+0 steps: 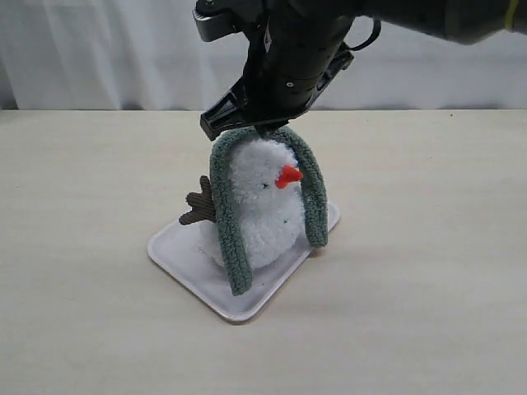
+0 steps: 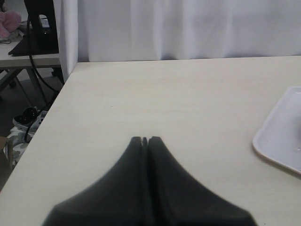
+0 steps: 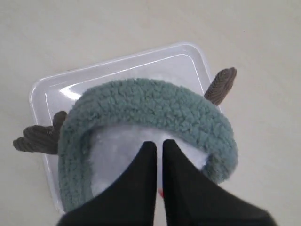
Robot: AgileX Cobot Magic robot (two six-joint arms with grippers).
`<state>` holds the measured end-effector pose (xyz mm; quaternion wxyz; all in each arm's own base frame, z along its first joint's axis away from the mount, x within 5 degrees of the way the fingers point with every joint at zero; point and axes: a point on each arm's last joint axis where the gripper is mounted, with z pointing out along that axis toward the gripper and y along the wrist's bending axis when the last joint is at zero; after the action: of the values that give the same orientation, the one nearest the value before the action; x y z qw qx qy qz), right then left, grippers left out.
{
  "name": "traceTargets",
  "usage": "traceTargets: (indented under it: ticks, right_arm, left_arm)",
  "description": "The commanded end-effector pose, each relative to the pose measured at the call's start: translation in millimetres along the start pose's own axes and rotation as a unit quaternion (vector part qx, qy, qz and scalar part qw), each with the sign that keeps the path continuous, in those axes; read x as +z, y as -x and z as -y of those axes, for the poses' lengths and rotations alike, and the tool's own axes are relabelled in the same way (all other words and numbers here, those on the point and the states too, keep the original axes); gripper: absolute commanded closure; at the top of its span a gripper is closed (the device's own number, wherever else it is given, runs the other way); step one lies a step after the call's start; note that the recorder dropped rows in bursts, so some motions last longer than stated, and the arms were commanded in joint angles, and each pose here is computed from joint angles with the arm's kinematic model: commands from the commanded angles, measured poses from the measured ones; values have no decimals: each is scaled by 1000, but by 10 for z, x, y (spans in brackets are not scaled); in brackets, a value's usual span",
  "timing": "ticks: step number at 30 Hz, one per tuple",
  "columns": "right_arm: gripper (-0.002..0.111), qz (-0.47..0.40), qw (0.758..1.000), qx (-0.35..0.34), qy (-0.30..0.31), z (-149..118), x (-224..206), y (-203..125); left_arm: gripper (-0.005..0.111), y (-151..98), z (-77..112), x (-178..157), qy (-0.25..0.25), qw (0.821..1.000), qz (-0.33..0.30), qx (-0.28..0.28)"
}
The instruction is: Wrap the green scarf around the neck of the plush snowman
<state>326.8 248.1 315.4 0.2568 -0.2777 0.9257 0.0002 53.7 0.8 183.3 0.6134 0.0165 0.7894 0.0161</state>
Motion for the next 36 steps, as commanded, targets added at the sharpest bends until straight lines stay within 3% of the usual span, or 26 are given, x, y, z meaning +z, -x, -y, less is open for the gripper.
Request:
traceTargets:
  ticks: [1, 6, 17, 21, 27, 33, 36]
  right_arm:
    - [104, 42, 999, -4, -7, -17, 219, 106]
    - [104, 38, 999, 8, -9, -49, 448, 114]
    - [104, 5, 997, -61, -38, -61, 771, 60]
    - [104, -4, 994, -102, -34, -126, 759, 41]
    - [104, 35, 994, -95, -31, -113, 503, 132]
    - [82, 56, 998, -26, -1, -103, 289, 296]
    - [75, 8, 1000, 21, 7, -18, 239, 364]
  left_arm:
    - [107, 9, 1, 0, -1, 1000, 8, -1]
    - [107, 9, 1, 0, -1, 1000, 8, -1]
    - [107, 9, 1, 0, -1, 1000, 8, -1]
    - [107, 9, 1, 0, -1, 1000, 8, -1]
    - [107, 9, 1, 0, -1, 1000, 8, -1]
    - [107, 7, 2, 0, -1, 1000, 7, -1]
    - [107, 7, 2, 0, -1, 1000, 7, -1]
